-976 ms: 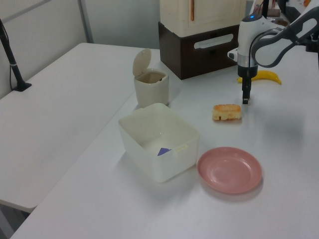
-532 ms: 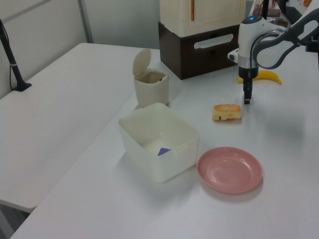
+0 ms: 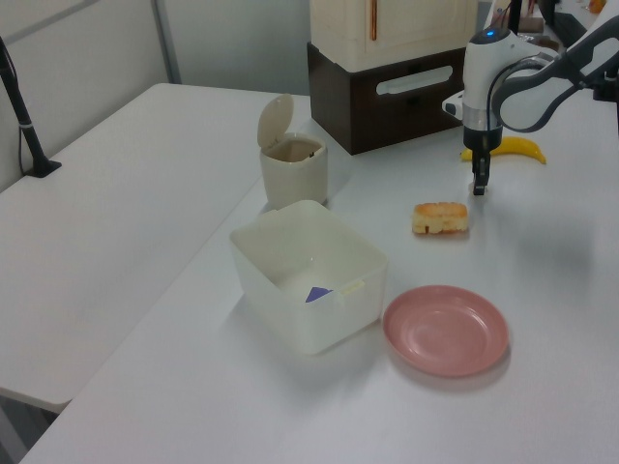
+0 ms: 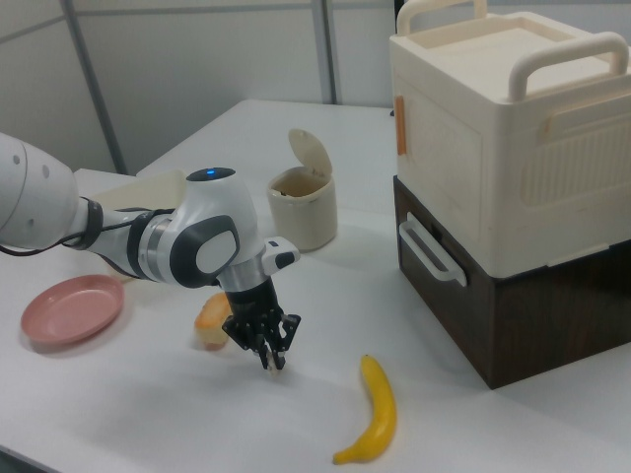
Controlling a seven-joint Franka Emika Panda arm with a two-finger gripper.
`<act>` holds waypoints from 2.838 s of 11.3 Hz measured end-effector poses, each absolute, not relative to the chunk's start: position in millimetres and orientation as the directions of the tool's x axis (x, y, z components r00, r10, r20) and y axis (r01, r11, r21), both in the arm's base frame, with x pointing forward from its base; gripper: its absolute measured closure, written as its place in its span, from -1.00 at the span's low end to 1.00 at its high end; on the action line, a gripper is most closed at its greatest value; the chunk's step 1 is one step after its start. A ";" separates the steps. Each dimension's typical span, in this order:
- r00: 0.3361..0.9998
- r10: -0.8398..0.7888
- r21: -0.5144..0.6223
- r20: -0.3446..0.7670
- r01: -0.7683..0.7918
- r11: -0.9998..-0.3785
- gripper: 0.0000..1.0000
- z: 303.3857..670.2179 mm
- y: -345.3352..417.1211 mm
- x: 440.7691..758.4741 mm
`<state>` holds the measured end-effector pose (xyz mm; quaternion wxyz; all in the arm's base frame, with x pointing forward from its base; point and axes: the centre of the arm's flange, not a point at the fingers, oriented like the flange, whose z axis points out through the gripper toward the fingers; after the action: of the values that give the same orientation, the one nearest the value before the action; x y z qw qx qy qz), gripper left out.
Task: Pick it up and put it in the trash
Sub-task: 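Close the gripper on the white paper ball, then lift the paper ball up off the table, then carry the paper ball over the open cream trash bin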
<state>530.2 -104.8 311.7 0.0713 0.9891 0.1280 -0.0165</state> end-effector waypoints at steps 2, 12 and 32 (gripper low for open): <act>0.967 0.251 0.137 -0.051 0.256 -0.957 0.56 311.6 -104.8 530.2; 0.985 0.173 0.060 -0.001 0.173 -0.983 0.62 454.6 -70.4 582.8; 0.982 0.191 -0.012 0.005 0.191 -0.981 0.62 540.4 -13.8 655.1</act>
<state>655.1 -13.8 540.4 -0.0061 0.9954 0.0961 0.0017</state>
